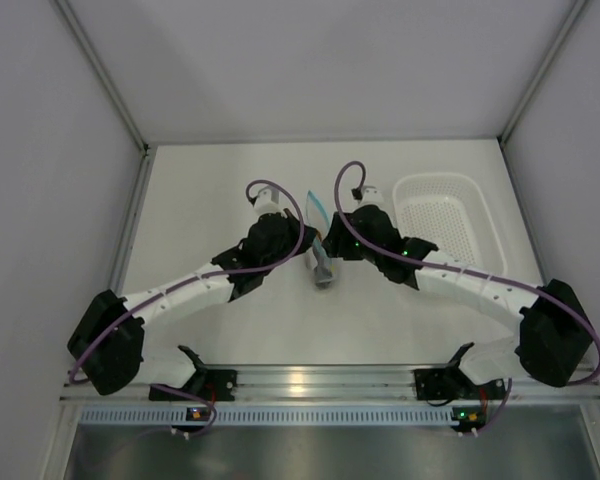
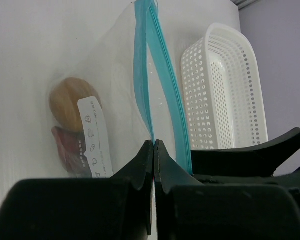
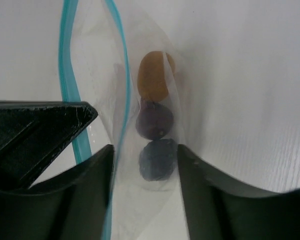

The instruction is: Open the zip-top bag and remove the fake food

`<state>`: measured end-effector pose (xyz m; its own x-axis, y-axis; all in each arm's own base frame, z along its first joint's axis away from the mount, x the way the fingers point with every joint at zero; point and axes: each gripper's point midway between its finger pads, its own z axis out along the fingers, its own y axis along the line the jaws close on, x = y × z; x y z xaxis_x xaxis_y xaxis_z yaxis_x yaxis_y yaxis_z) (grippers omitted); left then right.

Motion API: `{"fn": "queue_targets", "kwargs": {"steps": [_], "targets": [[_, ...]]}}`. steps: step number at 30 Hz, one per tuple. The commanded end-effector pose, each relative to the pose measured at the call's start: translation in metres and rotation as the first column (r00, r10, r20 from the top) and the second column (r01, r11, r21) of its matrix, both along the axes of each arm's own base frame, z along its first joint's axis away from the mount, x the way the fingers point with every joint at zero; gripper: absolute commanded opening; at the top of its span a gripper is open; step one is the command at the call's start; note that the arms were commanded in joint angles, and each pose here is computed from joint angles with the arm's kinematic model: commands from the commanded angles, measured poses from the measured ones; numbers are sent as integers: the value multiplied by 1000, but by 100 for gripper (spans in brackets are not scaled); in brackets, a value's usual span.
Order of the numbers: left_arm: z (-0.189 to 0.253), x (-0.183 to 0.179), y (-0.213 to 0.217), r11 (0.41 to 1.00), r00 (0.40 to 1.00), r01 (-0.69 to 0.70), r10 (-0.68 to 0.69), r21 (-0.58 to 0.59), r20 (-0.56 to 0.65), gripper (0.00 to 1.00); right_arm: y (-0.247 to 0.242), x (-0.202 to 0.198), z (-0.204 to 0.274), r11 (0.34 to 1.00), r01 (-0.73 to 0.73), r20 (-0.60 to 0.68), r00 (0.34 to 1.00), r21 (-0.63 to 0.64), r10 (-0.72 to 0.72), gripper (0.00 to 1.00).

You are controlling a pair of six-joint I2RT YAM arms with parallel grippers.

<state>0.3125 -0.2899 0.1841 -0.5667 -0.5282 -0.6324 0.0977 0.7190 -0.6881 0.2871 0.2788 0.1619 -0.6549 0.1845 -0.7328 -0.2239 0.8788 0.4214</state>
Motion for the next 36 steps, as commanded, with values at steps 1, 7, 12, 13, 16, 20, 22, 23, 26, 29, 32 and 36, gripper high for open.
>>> {"fn": "queue_targets", "kwargs": {"steps": [1,7,12,13,16,20,22,23,26,29,32,36], "targets": [[34,9,-7,997,997,-16,22,-81,76,0,5,27,14,999,29,71,997,-35,-26,48],[27,11,5,999,996,-34,31,38,87,0,-47,47,-5,941,141,103,988,-308,-115,28],[33,20,33,951,992,-84,53,296,111,0,-115,49,-30,870,223,74,974,-440,-212,29],[29,16,42,926,995,-74,42,371,95,0,-126,44,-39,861,225,60,973,-456,-223,29],[40,13,57,897,993,-91,46,432,113,0,-149,38,-56,841,233,21,967,-487,-255,32],[51,9,55,890,993,-54,2,452,115,0,-126,34,-58,908,146,-18,986,-392,-167,33],[52,9,48,897,994,-38,-11,441,109,0,-105,33,-49,952,100,-18,994,-290,-109,33],[51,9,45,897,994,-29,-20,441,105,0,-97,33,-47,964,84,-20,996,-253,-92,34],[49,8,34,899,995,-8,-38,438,96,0,-74,32,-32,988,17,-19,1000,-152,-20,35],[50,7,21,906,995,15,-56,423,85,0,-54,26,-17,996,-58,-18,998,-74,57,36],[54,7,5,914,994,29,-70,405,86,0,-44,20,3,996,-81,14,997,-43,81,37],[46,4,-22,905,992,62,-101,421,73,0,-33,8,39,992,-127,74,989,18,125,38]]}}
